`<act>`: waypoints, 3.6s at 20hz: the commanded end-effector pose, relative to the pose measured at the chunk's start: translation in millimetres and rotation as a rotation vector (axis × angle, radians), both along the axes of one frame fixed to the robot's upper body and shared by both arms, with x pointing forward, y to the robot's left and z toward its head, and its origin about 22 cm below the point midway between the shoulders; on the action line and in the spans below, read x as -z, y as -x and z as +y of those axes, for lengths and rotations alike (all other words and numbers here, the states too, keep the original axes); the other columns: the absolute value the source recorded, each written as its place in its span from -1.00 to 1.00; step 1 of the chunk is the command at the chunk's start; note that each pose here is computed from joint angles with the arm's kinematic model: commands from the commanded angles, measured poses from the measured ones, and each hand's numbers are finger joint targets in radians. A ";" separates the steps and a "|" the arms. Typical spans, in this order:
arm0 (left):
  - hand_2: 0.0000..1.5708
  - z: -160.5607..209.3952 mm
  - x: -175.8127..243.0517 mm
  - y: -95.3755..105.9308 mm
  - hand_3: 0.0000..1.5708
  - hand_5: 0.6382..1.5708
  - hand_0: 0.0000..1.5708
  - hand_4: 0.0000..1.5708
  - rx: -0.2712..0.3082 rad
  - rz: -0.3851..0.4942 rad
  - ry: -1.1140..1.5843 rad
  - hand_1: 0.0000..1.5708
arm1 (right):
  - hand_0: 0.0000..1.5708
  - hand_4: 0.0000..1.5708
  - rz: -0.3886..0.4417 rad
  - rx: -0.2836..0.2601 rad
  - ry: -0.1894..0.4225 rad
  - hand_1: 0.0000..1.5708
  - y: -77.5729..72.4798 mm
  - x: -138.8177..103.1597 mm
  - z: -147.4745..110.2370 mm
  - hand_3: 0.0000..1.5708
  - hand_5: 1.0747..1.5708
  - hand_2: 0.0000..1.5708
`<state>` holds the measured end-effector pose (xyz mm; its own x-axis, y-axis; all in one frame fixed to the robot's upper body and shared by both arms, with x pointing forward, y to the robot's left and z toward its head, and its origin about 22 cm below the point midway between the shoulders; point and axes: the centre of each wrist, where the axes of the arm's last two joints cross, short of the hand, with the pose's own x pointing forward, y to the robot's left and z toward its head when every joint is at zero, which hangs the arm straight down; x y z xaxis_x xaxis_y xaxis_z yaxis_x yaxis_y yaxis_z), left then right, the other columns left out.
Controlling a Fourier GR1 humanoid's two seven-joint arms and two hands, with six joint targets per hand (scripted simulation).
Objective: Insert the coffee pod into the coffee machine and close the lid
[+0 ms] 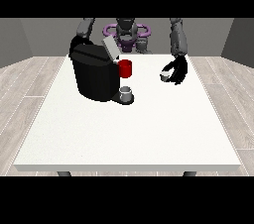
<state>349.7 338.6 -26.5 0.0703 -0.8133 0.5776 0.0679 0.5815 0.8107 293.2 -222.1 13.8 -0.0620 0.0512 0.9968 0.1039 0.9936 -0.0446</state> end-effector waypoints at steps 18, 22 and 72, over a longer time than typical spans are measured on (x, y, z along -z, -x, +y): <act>0.69 -48.2 -81.4 -57.4 0.67 1.00 0.58 -0.32 0.291 -0.031 0.003 0.58 | -1.00 -0.44 0.138 0.061 -0.052 -1.00 9.7 49.2 -0.5 -1.00 1.00 -1.00; 0.69 -63.1 -105.5 -66.0 0.64 1.00 0.59 -0.27 0.366 -0.049 -0.016 0.59 | -1.00 -0.38 0.125 0.077 -0.046 -1.00 -1.6 45.2 -3.3 -1.00 1.00 -1.00; 0.62 -106.0 -236.0 -113.5 0.53 1.00 0.52 -0.34 0.236 -0.262 -0.024 0.52 | -1.00 -0.36 -0.073 -0.041 -0.053 -1.00 -14.1 -10.6 27.4 -1.00 1.00 -1.00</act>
<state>462.1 250.3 222.9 -0.2708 -0.8074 0.5241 -0.0362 0.5527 0.8326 314.9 -205.4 35.4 -0.1545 0.0095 0.9879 0.0666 0.9978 0.0008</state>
